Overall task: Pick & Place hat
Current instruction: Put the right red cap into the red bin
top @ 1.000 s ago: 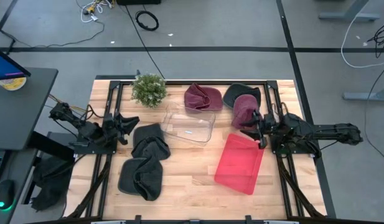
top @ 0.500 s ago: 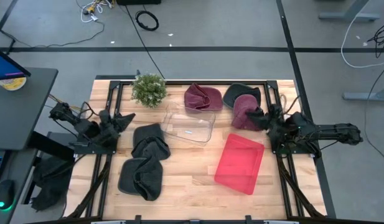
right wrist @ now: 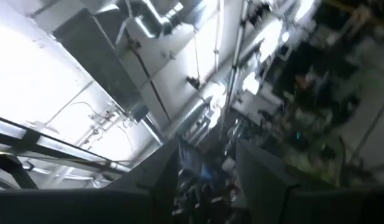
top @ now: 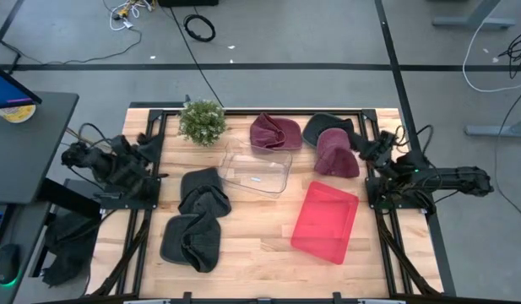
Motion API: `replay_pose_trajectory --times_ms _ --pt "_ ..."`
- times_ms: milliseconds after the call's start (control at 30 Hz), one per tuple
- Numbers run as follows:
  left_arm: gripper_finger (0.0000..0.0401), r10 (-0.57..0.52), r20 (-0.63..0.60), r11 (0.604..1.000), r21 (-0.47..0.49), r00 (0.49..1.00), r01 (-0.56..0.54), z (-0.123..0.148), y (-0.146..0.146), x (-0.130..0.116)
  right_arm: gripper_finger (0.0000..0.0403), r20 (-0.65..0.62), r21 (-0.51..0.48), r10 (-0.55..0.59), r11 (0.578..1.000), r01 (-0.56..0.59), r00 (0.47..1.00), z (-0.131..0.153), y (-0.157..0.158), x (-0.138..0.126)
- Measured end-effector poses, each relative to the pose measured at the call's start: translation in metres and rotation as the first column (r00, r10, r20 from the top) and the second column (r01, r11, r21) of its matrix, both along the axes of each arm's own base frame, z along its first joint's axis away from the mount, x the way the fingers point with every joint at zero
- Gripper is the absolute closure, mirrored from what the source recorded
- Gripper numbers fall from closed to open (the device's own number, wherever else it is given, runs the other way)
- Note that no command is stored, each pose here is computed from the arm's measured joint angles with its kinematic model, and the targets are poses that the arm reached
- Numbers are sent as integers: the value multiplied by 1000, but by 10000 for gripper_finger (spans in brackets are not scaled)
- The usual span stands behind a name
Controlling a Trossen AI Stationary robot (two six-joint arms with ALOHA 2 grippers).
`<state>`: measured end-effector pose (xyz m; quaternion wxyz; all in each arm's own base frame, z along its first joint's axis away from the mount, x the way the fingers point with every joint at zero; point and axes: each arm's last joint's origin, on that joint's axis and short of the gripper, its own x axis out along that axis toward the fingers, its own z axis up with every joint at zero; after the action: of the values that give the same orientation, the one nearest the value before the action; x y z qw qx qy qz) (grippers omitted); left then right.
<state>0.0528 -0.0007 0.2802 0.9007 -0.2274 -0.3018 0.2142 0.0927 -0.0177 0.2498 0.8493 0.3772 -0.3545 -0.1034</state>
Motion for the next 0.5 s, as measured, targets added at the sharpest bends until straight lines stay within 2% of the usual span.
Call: replay_pose_trajectory --times_ms 167,267,367,433,500 --pt "248 75 -64 988 141 995 -65 37 0 1 237 -84 -167 -98 982 83 992 54 0 9" --pt "223 128 -164 974 205 978 -94 57 -3 10 237 -208 -229 -80 973 31 975 78 0 24" --pt "201 224 -274 964 200 935 -173 74 -6 21 231 -301 -247 -23 967 -54 953 96 1 42" --pt "189 277 -310 958 166 910 -235 88 -7 26 219 -335 -252 -5 964 -84 942 106 1 53" --pt "180 313 -340 947 180 887 -265 100 -7 28 202 -378 -265 -9 959 -99 926 114 0 66"
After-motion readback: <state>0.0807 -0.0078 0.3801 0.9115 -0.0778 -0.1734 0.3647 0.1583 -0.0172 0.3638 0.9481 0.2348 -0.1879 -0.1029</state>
